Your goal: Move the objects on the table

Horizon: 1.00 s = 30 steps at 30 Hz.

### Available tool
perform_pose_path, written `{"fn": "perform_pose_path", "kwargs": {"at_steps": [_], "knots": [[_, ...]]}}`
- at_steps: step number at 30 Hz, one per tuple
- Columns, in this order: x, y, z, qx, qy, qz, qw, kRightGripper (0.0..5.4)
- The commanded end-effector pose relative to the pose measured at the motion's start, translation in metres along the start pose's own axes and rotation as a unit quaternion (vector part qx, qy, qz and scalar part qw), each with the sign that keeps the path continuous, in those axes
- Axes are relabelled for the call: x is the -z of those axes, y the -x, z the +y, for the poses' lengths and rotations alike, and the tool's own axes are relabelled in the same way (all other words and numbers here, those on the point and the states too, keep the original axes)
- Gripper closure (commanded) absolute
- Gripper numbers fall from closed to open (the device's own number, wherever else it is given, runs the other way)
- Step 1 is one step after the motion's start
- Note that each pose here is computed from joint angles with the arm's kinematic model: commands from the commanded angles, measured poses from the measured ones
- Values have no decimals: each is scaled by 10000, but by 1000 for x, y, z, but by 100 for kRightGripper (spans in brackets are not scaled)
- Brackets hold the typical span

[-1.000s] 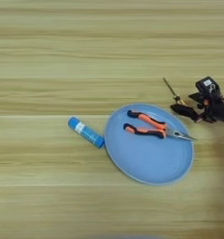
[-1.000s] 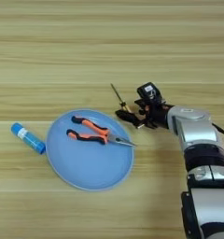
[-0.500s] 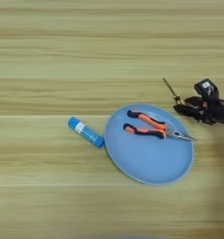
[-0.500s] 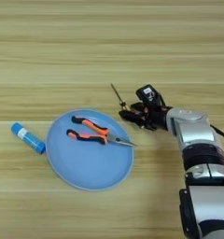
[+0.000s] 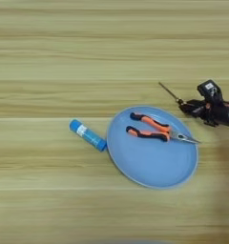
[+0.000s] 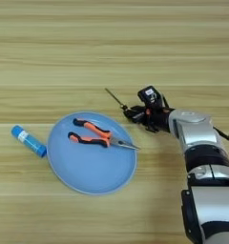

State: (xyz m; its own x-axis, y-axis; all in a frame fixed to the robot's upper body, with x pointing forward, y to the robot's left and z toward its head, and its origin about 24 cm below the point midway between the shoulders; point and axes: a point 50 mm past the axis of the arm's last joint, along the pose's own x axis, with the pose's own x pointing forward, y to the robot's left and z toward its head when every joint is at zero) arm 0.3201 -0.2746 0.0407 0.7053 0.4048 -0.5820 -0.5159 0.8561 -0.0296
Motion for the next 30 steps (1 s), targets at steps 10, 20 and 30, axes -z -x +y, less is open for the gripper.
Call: {"fn": "perform_pose_path", "kwargs": {"at_steps": [10,20,30], "knots": [[-30,7,-12,284,364,-325,9984,453],[-45,13,-13,288,483,-597,9966,453],[-64,22,-6,198,725,-940,9927,453]]}}
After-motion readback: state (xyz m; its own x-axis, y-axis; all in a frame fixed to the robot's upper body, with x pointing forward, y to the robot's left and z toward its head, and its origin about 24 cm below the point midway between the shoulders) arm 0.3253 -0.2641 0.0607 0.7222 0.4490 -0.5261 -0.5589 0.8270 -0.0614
